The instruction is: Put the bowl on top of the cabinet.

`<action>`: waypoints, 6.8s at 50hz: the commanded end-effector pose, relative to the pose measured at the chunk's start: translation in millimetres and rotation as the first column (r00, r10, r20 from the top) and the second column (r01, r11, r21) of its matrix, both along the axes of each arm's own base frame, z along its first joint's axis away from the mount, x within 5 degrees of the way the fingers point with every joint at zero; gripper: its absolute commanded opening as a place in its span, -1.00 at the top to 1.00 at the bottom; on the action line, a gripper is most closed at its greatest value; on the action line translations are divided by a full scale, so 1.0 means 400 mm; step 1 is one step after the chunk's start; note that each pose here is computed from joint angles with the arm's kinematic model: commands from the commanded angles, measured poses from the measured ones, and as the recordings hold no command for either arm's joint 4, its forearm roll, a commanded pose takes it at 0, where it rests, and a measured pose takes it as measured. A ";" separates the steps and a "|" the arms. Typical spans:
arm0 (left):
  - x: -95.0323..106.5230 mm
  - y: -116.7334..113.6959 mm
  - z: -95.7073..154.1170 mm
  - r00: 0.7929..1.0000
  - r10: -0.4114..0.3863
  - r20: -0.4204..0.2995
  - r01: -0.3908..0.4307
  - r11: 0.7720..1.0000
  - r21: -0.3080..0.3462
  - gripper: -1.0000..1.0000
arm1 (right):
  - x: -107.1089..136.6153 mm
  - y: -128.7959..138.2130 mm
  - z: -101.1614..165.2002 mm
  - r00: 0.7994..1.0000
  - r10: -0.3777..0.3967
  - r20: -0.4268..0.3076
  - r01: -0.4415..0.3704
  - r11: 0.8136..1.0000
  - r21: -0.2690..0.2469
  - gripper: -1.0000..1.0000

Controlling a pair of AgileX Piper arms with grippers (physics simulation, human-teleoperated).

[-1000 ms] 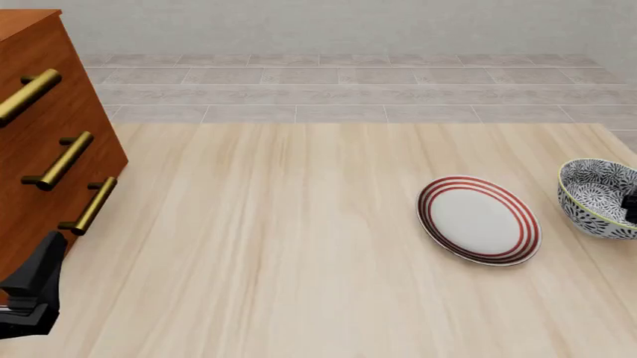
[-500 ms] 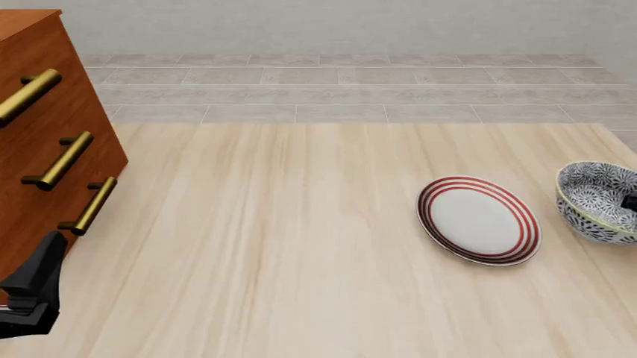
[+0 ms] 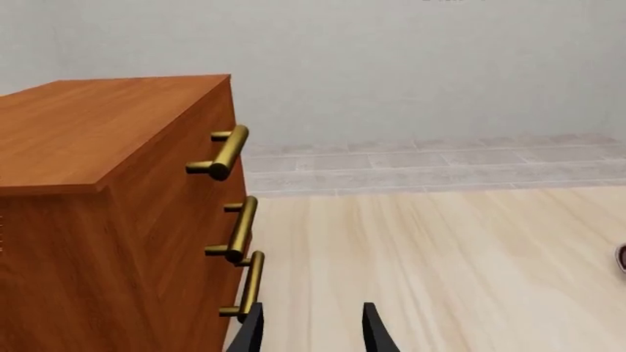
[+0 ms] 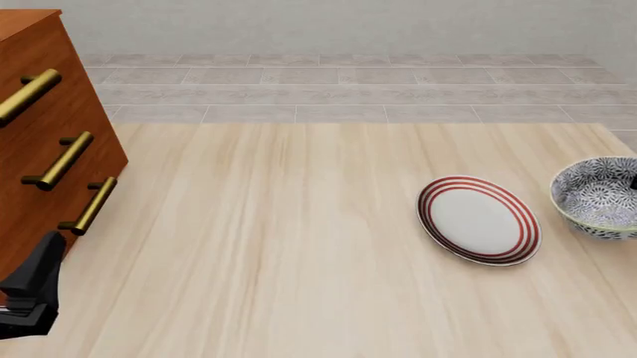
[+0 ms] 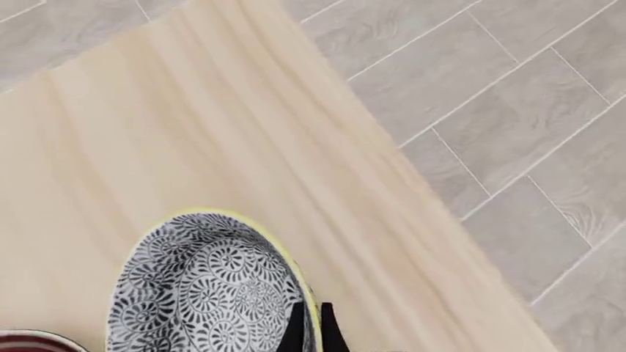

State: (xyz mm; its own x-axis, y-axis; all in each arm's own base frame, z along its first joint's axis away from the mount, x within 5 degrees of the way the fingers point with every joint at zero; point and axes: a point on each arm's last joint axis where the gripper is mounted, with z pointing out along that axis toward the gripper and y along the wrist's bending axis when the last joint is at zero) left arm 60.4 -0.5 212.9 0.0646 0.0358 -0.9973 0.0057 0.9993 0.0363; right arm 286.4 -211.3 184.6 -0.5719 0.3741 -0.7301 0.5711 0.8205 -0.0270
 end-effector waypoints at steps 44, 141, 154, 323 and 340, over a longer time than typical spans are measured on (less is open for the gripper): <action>-0.005 -0.001 0.002 1.000 -0.007 0.013 0.007 1.000 -0.013 -1.00 | -0.001 0.179 0.286 0.969 0.183 0.168 -0.164 0.979 -0.119 1.00; -0.008 -0.001 0.004 1.000 -0.010 0.023 0.010 1.000 -0.022 -1.00 | 0.094 0.753 0.391 0.583 0.781 0.224 -0.764 0.621 -0.175 1.00; -0.010 -0.002 0.005 1.000 -0.015 0.026 0.016 0.999 -0.028 -1.00 | 0.093 0.817 0.393 0.527 0.818 0.230 -0.805 0.567 -0.174 1.00; 0.141 -0.147 0.248 0.888 -0.459 0.037 0.454 0.861 -0.229 -1.00 | -0.005 1.162 0.391 0.183 0.945 0.270 -0.954 0.237 -0.183 1.00; 0.209 -0.169 0.219 0.900 -0.434 -0.026 0.414 0.873 -0.256 -1.00 | -0.011 1.163 0.395 0.176 0.946 0.272 -0.955 0.231 -0.186 1.00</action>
